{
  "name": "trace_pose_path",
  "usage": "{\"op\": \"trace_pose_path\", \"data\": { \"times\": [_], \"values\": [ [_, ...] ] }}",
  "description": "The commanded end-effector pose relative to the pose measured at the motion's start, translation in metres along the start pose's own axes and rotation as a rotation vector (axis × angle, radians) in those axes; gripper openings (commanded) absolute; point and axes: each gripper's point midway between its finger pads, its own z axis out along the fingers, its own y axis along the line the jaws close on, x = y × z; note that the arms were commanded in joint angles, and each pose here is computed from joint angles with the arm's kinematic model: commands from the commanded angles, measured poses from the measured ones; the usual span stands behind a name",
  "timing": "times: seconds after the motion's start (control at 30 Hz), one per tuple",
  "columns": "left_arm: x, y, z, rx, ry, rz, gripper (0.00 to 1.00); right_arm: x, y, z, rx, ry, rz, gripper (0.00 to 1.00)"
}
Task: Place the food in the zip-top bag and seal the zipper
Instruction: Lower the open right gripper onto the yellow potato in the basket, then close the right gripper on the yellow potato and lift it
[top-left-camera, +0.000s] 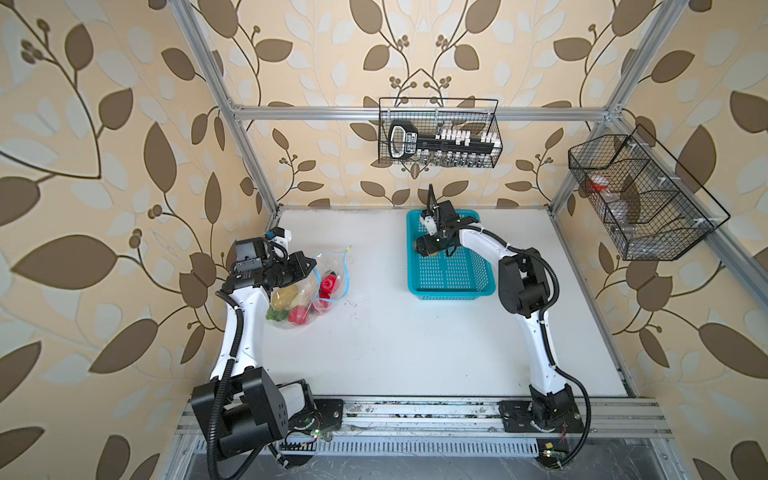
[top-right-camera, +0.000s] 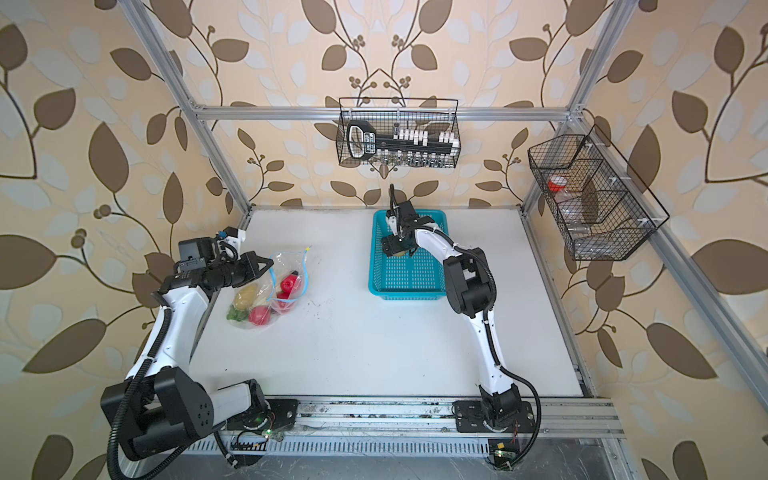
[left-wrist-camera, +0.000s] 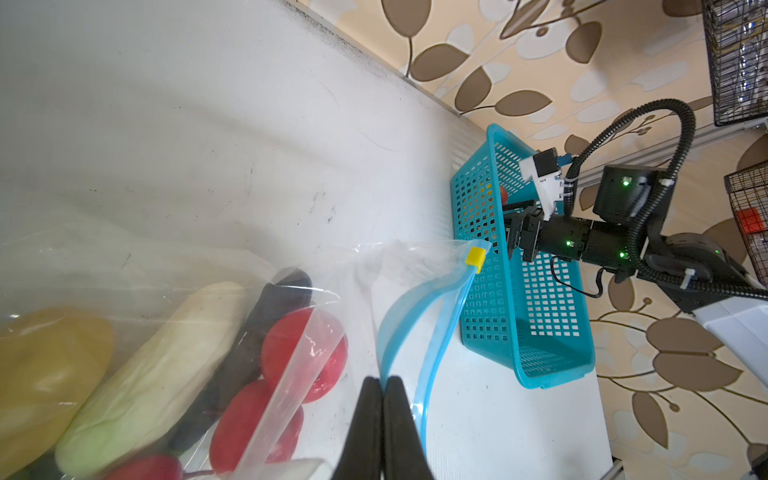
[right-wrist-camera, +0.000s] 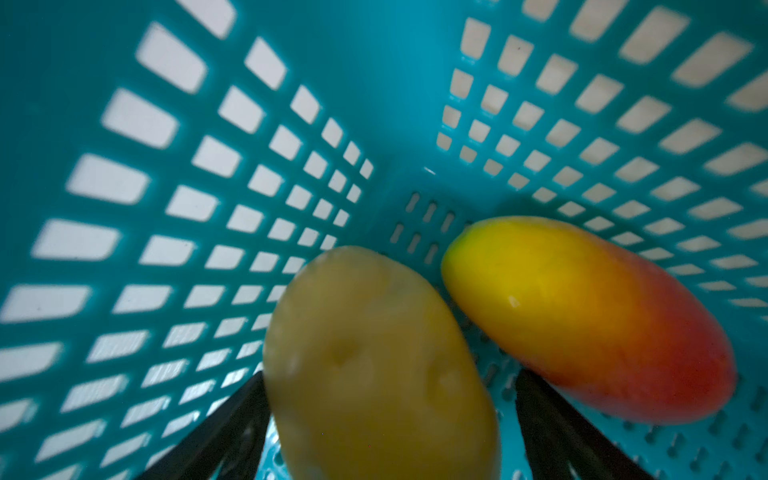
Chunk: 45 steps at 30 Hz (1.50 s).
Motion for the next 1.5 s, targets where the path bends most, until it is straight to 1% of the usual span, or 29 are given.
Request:
{"op": "trace_pose_path", "data": {
  "times": [0.0,0.43,0.57,0.7,0.83,0.97,1.2,1.3,1.47],
  "values": [
    [-0.007,0.0,-0.004,-0.006,-0.024,0.036,0.0,0.001,0.0,0.007,0.006,0.016,-0.012,0.9],
    [-0.007,0.004,-0.002,-0.014,-0.022,0.029,0.0,0.012,-0.001,0.016,0.015,0.048,-0.015,0.82],
    [-0.007,0.004,-0.002,-0.016,-0.022,0.028,0.0,0.011,-0.002,0.014,0.021,0.038,-0.008,0.75],
    [-0.007,0.005,-0.002,-0.021,-0.023,0.029,0.0,0.006,0.0,0.007,0.01,0.02,0.0,0.65],
    [-0.008,0.004,-0.003,-0.02,-0.028,0.033,0.0,0.001,0.003,-0.002,-0.002,0.003,0.008,0.6],
    [-0.008,0.003,-0.003,-0.017,-0.026,0.032,0.0,0.0,0.004,-0.011,-0.019,-0.015,0.036,0.57],
    [-0.008,0.0,-0.003,0.0,-0.019,0.018,0.0,-0.005,0.005,-0.037,-0.08,-0.069,0.127,0.5],
    [-0.008,-0.001,-0.004,0.002,-0.022,0.02,0.0,-0.006,0.01,-0.049,-0.119,-0.104,0.153,0.49],
    [-0.008,-0.001,-0.006,-0.004,-0.03,0.03,0.0,-0.005,0.015,-0.065,-0.14,-0.128,0.181,0.46]
  ]
}}
